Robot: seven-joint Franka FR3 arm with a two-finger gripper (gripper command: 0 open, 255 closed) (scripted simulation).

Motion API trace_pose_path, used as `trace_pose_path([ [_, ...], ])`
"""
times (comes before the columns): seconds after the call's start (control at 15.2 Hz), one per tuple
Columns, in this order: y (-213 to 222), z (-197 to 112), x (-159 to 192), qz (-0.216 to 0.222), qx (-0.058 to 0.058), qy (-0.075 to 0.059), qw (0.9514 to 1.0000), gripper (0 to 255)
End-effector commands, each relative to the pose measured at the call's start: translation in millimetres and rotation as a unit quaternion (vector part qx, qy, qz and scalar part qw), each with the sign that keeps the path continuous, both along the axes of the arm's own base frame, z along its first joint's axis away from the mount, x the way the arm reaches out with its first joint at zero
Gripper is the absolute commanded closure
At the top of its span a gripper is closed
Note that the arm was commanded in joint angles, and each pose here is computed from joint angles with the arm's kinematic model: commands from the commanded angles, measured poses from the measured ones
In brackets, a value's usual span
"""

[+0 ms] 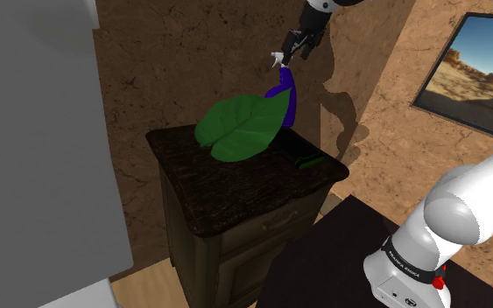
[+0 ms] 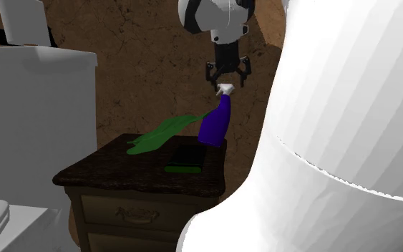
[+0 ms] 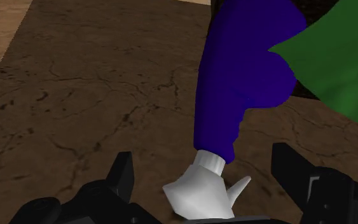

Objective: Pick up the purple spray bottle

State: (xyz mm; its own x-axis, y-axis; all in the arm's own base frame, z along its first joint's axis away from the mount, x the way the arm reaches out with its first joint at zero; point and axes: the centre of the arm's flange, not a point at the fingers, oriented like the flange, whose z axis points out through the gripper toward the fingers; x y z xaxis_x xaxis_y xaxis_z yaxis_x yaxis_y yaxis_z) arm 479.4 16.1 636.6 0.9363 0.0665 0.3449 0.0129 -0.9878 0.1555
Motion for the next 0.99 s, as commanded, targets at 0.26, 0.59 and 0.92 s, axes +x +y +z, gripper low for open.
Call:
trace_pose_path([
  [0.26, 0, 1, 25, 0.002, -0.001, -0.032, 0.9995, 0],
  [0.59, 0, -23, 25, 0.002, -0.001, -0.032, 0.9995, 0],
  [0.92, -1, -23, 25, 0.002, -0.001, -0.032, 0.9995, 255],
])
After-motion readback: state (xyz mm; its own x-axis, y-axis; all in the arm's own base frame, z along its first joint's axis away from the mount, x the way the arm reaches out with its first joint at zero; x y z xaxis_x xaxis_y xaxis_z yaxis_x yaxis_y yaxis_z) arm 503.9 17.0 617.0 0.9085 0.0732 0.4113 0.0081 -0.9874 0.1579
